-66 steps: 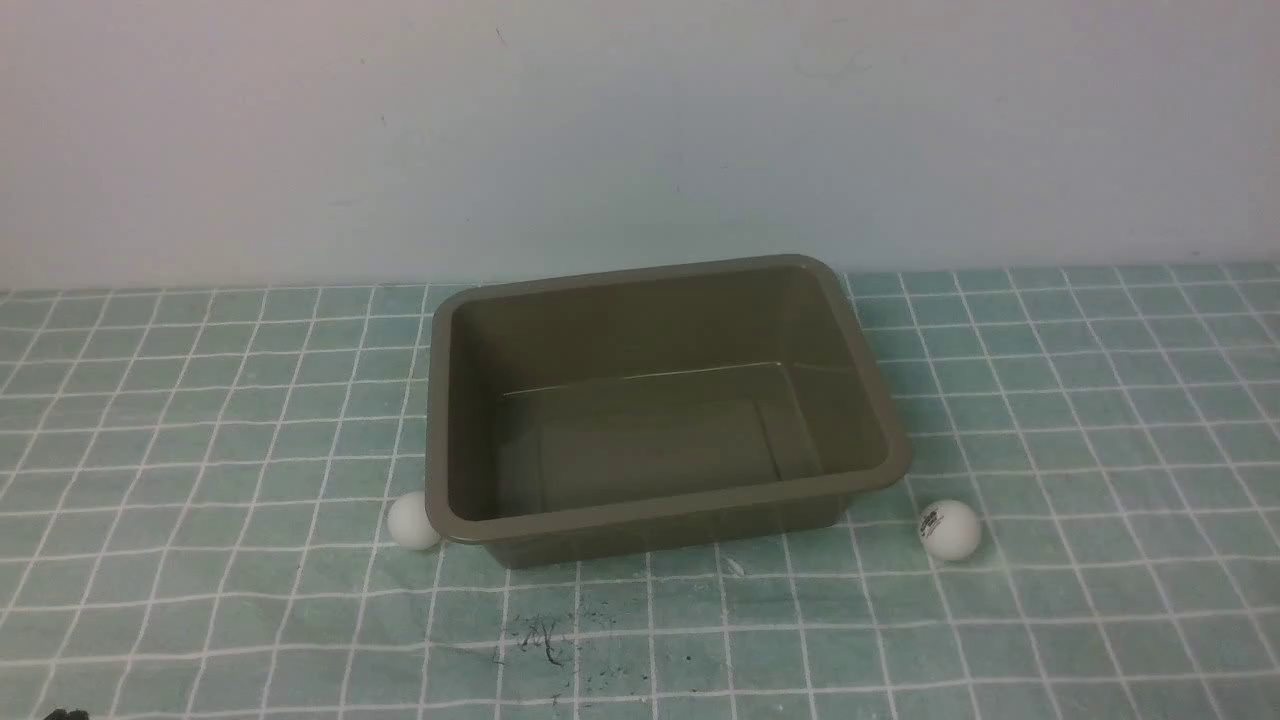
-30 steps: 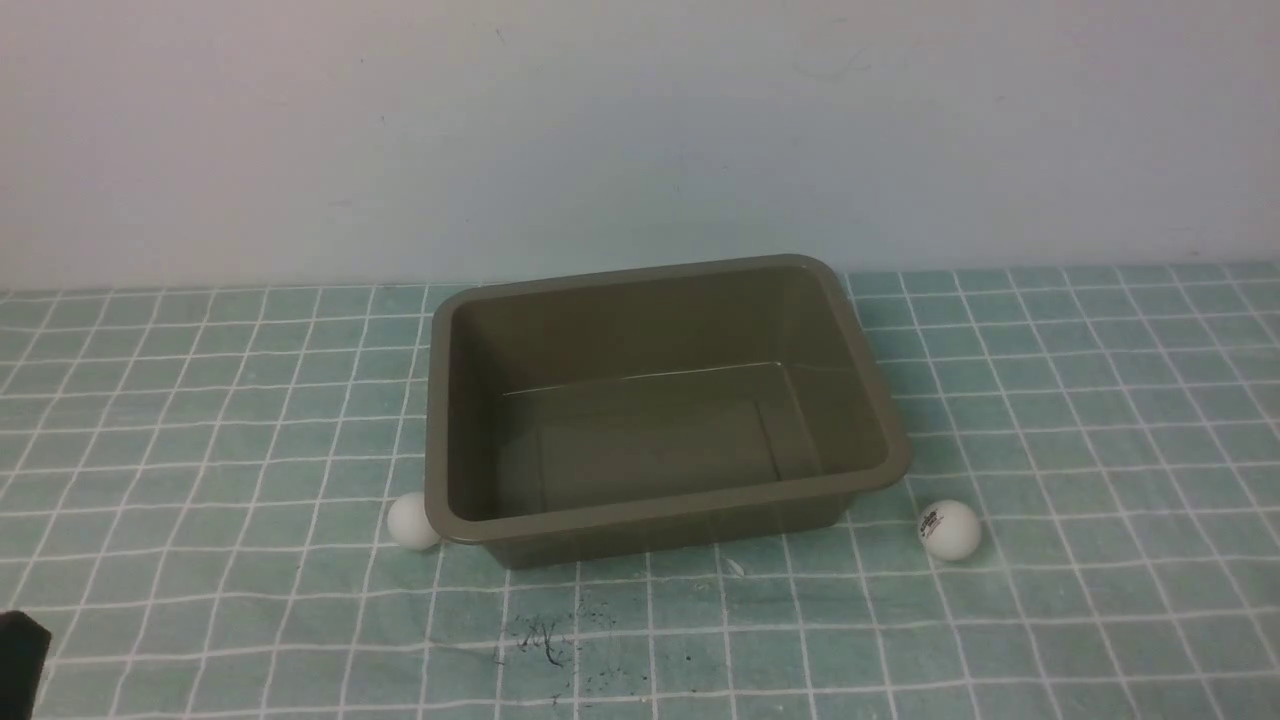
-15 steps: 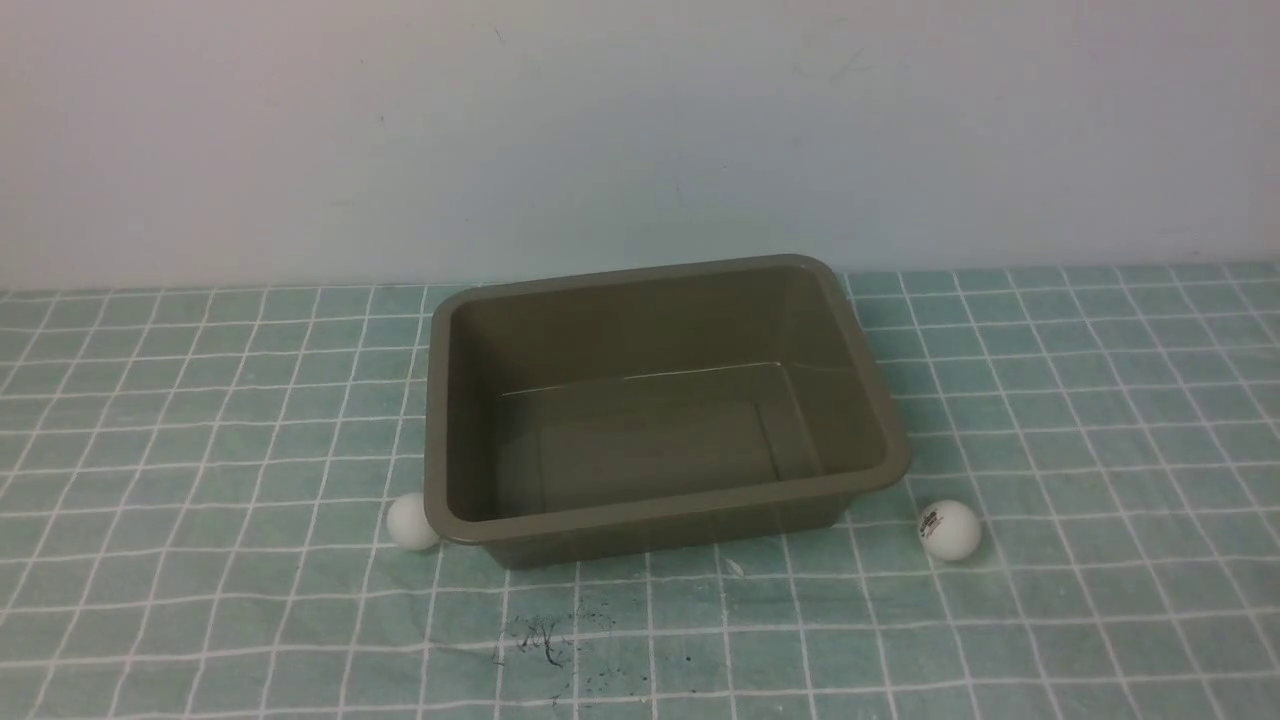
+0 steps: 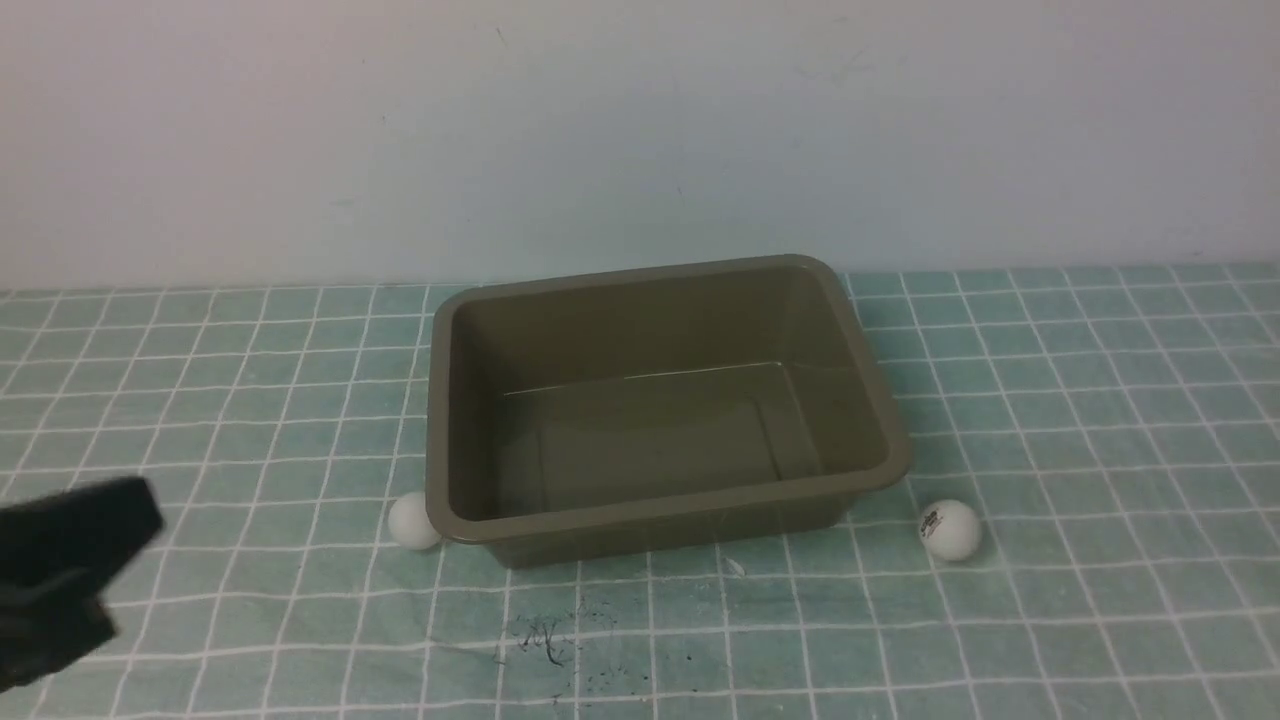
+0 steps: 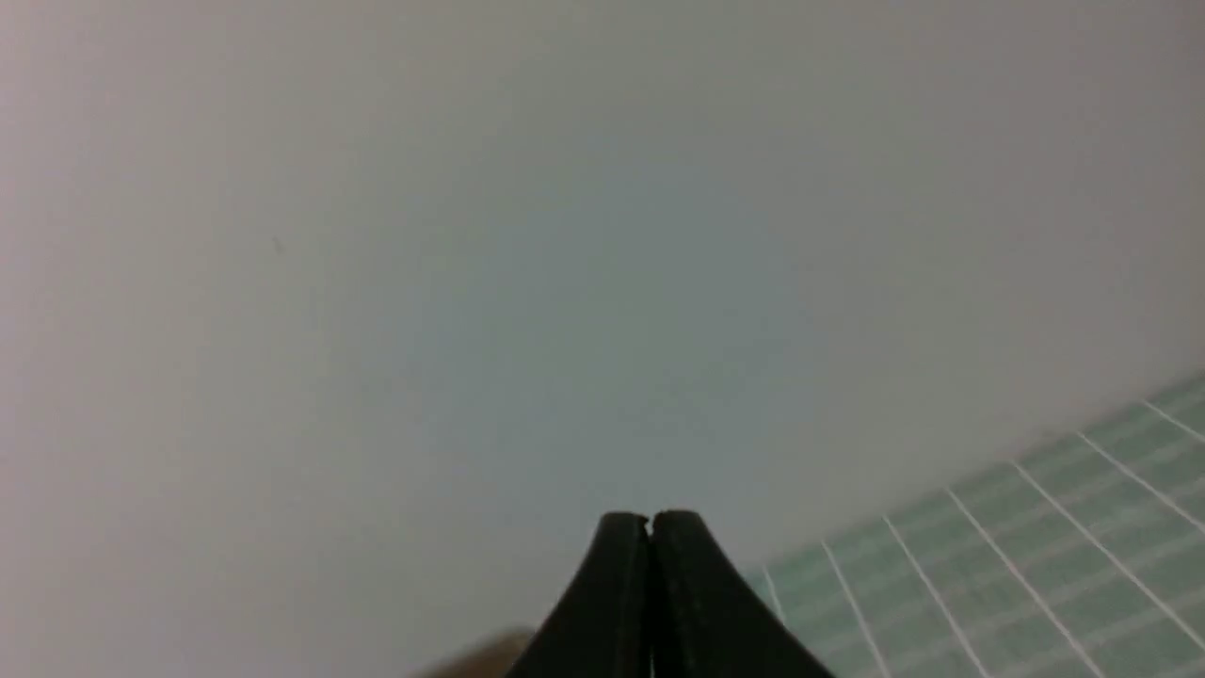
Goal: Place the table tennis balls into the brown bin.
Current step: 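Reach for and grasp a ping pong ball on the table, then release the ping pong ball into the bin and lift the gripper away, then reach for and grasp a ping pong ball on the table beside the basket, then drop the ball into the bin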
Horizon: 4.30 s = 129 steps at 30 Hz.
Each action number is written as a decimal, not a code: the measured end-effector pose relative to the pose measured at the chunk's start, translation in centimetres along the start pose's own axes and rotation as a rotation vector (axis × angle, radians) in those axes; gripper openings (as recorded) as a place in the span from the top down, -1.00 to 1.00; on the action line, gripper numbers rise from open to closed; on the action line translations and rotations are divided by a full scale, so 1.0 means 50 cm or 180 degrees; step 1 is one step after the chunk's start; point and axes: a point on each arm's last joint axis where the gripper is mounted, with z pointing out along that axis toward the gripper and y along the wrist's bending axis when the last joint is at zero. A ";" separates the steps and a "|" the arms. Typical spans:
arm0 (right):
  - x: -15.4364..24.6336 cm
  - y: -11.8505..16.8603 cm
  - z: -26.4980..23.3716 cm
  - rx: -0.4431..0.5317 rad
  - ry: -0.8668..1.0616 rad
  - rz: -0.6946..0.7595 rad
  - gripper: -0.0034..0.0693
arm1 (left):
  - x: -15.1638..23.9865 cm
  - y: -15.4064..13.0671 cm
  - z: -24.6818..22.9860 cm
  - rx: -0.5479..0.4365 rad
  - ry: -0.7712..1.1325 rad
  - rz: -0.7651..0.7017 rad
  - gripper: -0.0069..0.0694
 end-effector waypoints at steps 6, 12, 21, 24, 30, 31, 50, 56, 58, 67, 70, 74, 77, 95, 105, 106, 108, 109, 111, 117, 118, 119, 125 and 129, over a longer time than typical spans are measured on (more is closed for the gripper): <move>-0.039 0.037 0.115 0.0246 0.1842 -0.0591 0.93 | -0.055 0.038 0.144 -0.0111 0.1120 0.0069 0.84; -0.015 0.037 0.261 0.0115 0.2936 -0.0658 0.92 | -0.083 0.077 0.257 -0.0156 0.1563 0.0095 0.84; 0.103 0.065 0.423 -0.0091 0.3455 -0.1114 0.67 | -0.101 0.111 0.324 -0.0335 0.1562 0.0207 0.84; 0.145 0.076 0.466 -0.0120 0.3527 -0.1268 0.48 | -0.101 0.116 0.327 -0.0389 0.1547 0.0275 0.84; 0.247 0.061 0.550 -0.0008 0.3825 -0.1299 -0.30 | -0.101 0.119 0.326 -0.0437 0.1560 0.0361 0.78; 0.260 0.055 0.558 0.0019 0.3879 -0.1288 -0.39 | -0.101 0.119 0.326 -0.0437 0.1560 0.0361 0.77; 0.263 0.042 0.568 0.0079 0.3921 -0.0967 -0.09 | -0.101 0.120 0.326 -0.0440 0.1564 0.0369 0.71; 0.155 0.167 0.518 -0.0534 0.3142 -0.1171 -0.09 | -0.100 0.128 0.342 -0.0467 0.1539 0.0366 0.70; 0.156 0.213 0.518 -0.0737 0.3034 -0.1265 -0.09 | -0.096 0.134 0.356 -0.0478 0.1556 0.0398 0.67; 0.227 0.331 0.600 -0.1127 0.3411 -0.1477 -0.36 | -0.036 0.128 0.459 -0.0373 0.1849 0.0709 0.01; 0.217 0.343 0.608 -0.1119 0.3536 -0.1516 -0.67 | -0.027 0.134 0.487 -0.0428 0.1762 0.0745 -0.29; 0.181 0.356 0.599 -0.1141 0.3490 -0.1609 -0.82 | -0.015 0.150 0.513 -0.0503 0.1726 0.0735 -0.51; 0.146 0.364 0.581 -0.1178 0.3387 -0.1652 -0.83 | -0.003 0.160 0.532 -0.0540 0.1719 0.0636 -0.55; 0.009 0.388 0.488 -0.1362 0.2943 -0.1691 -0.68 | 0.014 0.169 0.559 -0.0531 0.1735 0.0414 -0.09; -0.153 0.357 0.322 -0.1111 0.2589 -0.1887 0.13 | -0.085 0.147 0.427 -0.0461 0.1446 0.0567 -0.11; -0.193 0.344 0.271 -0.1045 0.2377 -0.1825 0.35 | -0.111 0.127 0.401 -0.0401 0.1291 0.0611 -0.11; -0.220 0.325 0.217 -0.1048 0.2172 -0.1751 0.62 | -0.143 0.096 0.376 -0.0281 0.1140 0.0686 -0.11; -0.217 0.325 0.219 -0.1042 0.2180 -0.1747 0.64 | -0.146 0.091 0.374 -0.0258 0.1141 0.0692 -0.11; -0.226 0.302 0.171 -0.1102 0.1929 -0.1662 0.83 | -0.171 0.061 0.364 -0.0130 0.1063 0.0747 -0.11; -0.181 0.219 0.074 -0.1331 0.1025 -0.1366 0.94 | -0.206 -0.030 0.401 0.0224 0.1064 0.0926 -0.11; -0.164 0.208 0.072 -0.1349 0.0935 -0.1334 0.94 | -0.204 -0.038 0.410 0.0256 0.1085 0.0941 -0.11; -0.139 0.184 0.057 -0.1397 0.0736 -0.1282 0.94 | -0.199 -0.058 0.435 0.0330 0.1145 0.0999 -0.11; -0.026 0.099 0.025 -0.1507 0.0194 -0.1164 0.94 | -0.151 -0.060 0.551 0.0334 0.1779 0.0888 -0.45; 0.013 0.066 0.007 -0.1536 0.0068 -0.1132 0.94 | -0.151 -0.049 0.580 0.0173 0.2004 0.0853 -0.63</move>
